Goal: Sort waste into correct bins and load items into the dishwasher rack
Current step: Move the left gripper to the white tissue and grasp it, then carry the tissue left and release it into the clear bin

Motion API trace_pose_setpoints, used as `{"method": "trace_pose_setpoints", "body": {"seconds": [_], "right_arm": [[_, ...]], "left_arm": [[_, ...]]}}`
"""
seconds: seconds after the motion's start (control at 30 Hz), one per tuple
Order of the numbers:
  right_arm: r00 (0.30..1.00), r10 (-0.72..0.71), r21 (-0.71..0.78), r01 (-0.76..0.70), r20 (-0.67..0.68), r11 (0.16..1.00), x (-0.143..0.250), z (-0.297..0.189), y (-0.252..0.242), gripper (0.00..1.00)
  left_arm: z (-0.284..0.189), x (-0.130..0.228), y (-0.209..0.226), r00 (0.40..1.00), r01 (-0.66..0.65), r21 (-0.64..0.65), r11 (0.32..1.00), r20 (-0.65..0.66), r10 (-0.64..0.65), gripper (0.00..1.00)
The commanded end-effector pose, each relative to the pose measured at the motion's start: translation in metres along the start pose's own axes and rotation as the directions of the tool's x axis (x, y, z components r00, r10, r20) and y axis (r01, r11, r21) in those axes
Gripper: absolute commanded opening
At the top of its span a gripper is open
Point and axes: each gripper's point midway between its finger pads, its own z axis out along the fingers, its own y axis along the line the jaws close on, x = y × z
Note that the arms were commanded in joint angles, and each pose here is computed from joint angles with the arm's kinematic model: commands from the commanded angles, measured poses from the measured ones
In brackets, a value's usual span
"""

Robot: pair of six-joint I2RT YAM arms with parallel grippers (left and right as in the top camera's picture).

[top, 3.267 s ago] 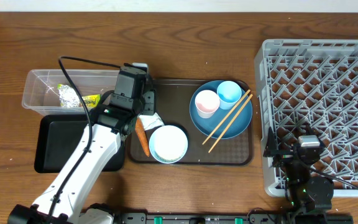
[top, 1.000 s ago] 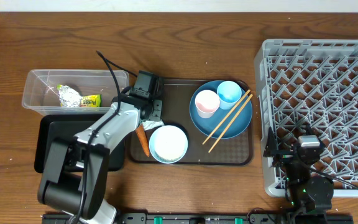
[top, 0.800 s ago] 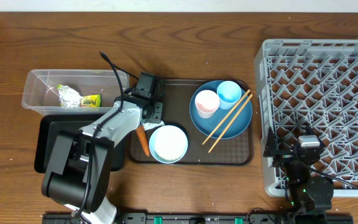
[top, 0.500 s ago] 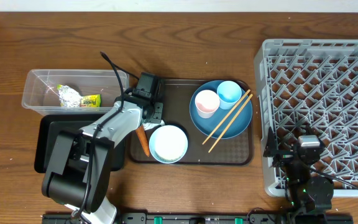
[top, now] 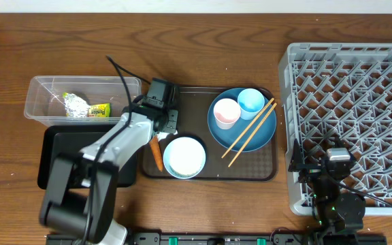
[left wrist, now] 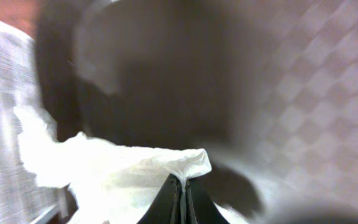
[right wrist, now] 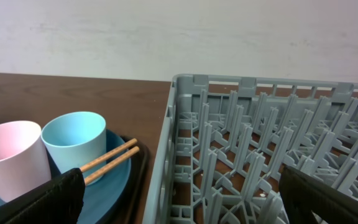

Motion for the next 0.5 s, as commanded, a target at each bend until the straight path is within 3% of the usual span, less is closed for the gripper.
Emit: {"method": "trace_pose_setpoints", "body": {"seconds": [0.0, 0.33, 0.47], "right_arm": [[1.000, 0.014, 0.009, -0.014, -0.005, 1.000, 0.002, 0.000, -0.002, 0.99], [1.000, 0.014, 0.008, -0.014, -0.005, 1.000, 0.002, 0.000, -0.002, 0.99], [1.000, 0.014, 0.009, -0.014, -0.005, 1.000, 0.002, 0.000, -0.002, 0.99]], "left_arm": [[-0.029, -0.019, 0.003, 0.995, 0.009, 0.000, 1.000, 0.096, -0.009, 0.06], [-0.095, -0.053, 0.005, 0.954, 0.027, 0.029, 0.999, 0.298, -0.035, 0.06], [-0.102, -0.058, 0.029, 0.941, 0.082, -0.083, 0.993, 0.336, -0.049, 0.06]]}}
